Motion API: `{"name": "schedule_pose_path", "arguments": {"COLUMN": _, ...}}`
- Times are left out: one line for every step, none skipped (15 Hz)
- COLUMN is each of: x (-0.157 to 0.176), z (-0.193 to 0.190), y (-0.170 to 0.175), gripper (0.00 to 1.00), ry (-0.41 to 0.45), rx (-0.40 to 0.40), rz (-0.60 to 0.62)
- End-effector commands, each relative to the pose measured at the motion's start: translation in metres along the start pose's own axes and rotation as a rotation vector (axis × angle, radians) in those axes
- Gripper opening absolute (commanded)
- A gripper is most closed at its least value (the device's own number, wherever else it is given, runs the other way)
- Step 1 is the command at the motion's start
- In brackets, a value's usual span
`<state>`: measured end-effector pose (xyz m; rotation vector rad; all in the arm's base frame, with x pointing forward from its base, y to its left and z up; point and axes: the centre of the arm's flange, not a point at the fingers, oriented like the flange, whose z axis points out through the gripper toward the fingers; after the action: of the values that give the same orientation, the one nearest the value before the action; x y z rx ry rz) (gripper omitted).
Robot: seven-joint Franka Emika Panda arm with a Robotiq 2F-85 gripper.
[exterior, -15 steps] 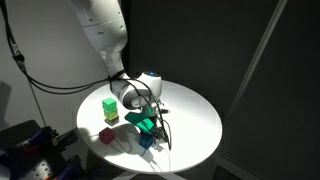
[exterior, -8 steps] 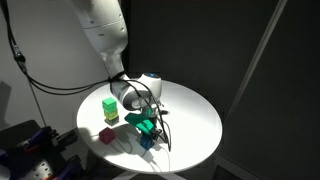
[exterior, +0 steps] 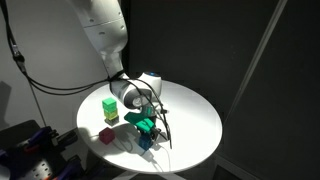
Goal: Put the blue toy block on top of the tree stacked toy blocks
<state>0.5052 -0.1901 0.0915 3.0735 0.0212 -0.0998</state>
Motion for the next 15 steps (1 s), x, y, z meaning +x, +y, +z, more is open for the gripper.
{"name": "schedule_pose_path", "arguments": {"x": -0.003, "z": -0.026, "y": -0.003, "gripper": 0.31, "ry": -0.013, "rx": -0.011, "rz": -0.017}}
{"name": "schedule_pose_path", "arguments": {"x": -0.002, "z": -0.03, "y": -0.004, "gripper": 0.31, "ry": -0.011, "rx": -0.012, "rz": -0.019}}
{"name": "schedule_pose_path", "arguments": {"x": -0.002, "z": -0.035, "y": -0.005, "gripper": 0.31, "ry": -0.007, "rx": -0.013, "rz": -0.022}}
{"name": "schedule_pose_path", "arguments": {"x": -0.002, "z": -0.04, "y": -0.006, "gripper": 0.31, "ry": -0.001, "rx": -0.014, "rz": -0.025}}
{"name": "schedule_pose_path", "arguments": {"x": -0.002, "z": -0.045, "y": -0.007, "gripper": 0.31, "ry": 0.004, "rx": -0.016, "rz": -0.028}}
{"name": "schedule_pose_path", "arguments": {"x": -0.002, "z": -0.049, "y": -0.008, "gripper": 0.31, "ry": 0.006, "rx": -0.018, "rz": -0.033}}
{"name": "schedule_pose_path", "arguments": {"x": -0.002, "z": -0.054, "y": -0.01, "gripper": 0.31, "ry": 0.004, "rx": -0.02, "rz": -0.041}}
{"name": "schedule_pose_path", "arguments": {"x": -0.003, "z": -0.058, "y": -0.011, "gripper": 0.31, "ry": 0.005, "rx": -0.025, "rz": -0.047}}
{"name": "schedule_pose_path", "arguments": {"x": -0.004, "z": -0.064, "y": -0.014, "gripper": 0.31, "ry": 0.003, "rx": -0.029, "rz": -0.055}}
{"name": "schedule_pose_path", "arguments": {"x": -0.005, "z": -0.069, "y": -0.015, "gripper": 0.31, "ry": 0.002, "rx": -0.033, "rz": -0.062}}
{"name": "schedule_pose_path", "arguments": {"x": -0.006, "z": -0.074, "y": -0.018, "gripper": 0.31, "ry": 0.003, "rx": -0.037, "rz": -0.07}}
{"name": "schedule_pose_path", "arguments": {"x": -0.007, "z": -0.079, "y": -0.022, "gripper": 0.31, "ry": 0.004, "rx": -0.04, "rz": -0.079}}
{"name": "schedule_pose_path", "arguments": {"x": -0.008, "z": -0.084, "y": -0.025, "gripper": 0.31, "ry": 0.006, "rx": -0.043, "rz": -0.089}}
{"name": "schedule_pose_path", "arguments": {"x": -0.009, "z": -0.09, "y": -0.03, "gripper": 0.31, "ry": 0.007, "rx": -0.042, "rz": -0.104}}
{"name": "schedule_pose_path", "arguments": {"x": -0.01, "z": -0.095, "y": -0.035, "gripper": 0.31, "ry": 0.009, "rx": -0.043, "rz": -0.114}}
